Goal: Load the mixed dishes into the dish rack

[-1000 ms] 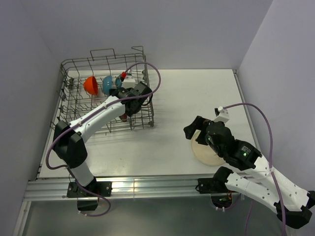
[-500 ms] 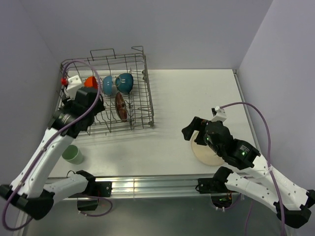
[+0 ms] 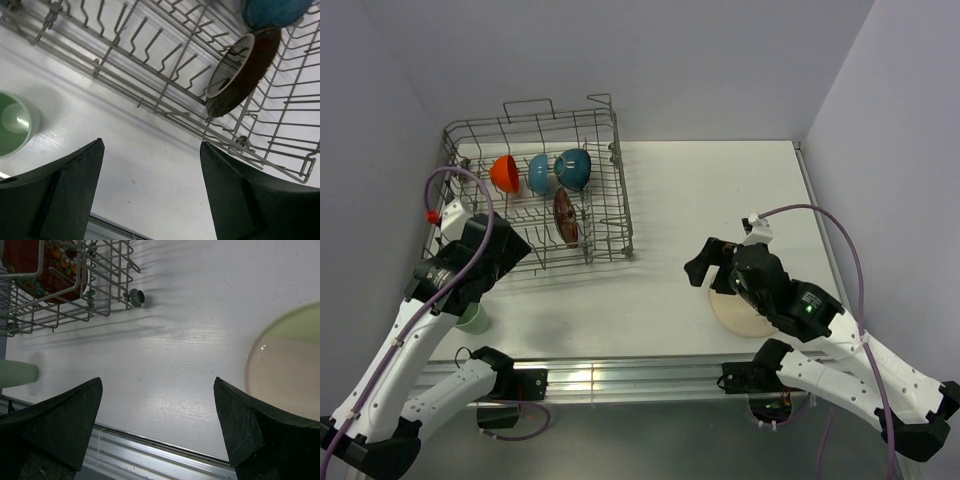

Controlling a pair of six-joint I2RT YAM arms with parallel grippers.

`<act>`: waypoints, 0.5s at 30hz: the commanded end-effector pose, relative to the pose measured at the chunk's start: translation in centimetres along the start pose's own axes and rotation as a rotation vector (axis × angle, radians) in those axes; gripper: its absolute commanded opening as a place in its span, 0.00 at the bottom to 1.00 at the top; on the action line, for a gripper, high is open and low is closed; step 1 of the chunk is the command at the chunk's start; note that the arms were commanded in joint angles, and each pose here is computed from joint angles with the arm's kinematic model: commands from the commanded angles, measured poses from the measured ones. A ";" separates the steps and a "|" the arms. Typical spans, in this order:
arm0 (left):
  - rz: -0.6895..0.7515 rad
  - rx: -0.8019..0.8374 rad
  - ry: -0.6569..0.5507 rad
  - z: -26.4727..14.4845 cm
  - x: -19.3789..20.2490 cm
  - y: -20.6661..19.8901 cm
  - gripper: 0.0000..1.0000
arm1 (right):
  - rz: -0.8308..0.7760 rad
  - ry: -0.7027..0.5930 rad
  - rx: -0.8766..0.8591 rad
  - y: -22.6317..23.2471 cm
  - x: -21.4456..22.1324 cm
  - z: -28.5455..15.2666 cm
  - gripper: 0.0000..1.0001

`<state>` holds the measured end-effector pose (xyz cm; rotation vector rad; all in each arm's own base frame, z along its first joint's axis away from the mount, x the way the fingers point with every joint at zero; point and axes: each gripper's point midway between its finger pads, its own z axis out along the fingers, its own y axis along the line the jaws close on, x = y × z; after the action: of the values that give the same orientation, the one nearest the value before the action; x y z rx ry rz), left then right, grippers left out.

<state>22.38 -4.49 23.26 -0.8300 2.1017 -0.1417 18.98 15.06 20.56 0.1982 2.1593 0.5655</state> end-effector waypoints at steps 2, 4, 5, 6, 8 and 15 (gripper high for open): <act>-0.110 -0.140 -0.011 0.2 0.5 3.0 0.83 | 0.006 -0.070 -0.045 1.0 -2.1 -1.0 1.00; -0.099 -0.197 0.009 1.0 1.6 4.5 0.79 | 0.001 -0.072 -0.043 0.8 -2.1 -1.1 1.00; -0.100 -0.215 0.013 1.2 1.9 4.9 0.78 | 0.002 -0.074 -0.045 0.8 -2.2 -1.1 1.00; -0.101 -0.229 0.014 1.5 2.2 5.4 0.77 | 0.000 -0.077 -0.046 0.8 -2.2 -1.2 1.00; -0.117 -0.264 0.012 2.0 2.6 6.6 0.75 | -0.004 -0.078 -0.046 0.7 -2.1 -1.2 1.00; -0.278 -0.293 -0.063 1.4 1.6 8.4 0.77 | -0.016 -0.066 -0.047 0.2 -1.4 -1.0 1.00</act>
<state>18.88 -0.12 17.80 -1.1774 2.0636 0.0200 18.59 14.56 21.68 0.1761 2.1117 0.5918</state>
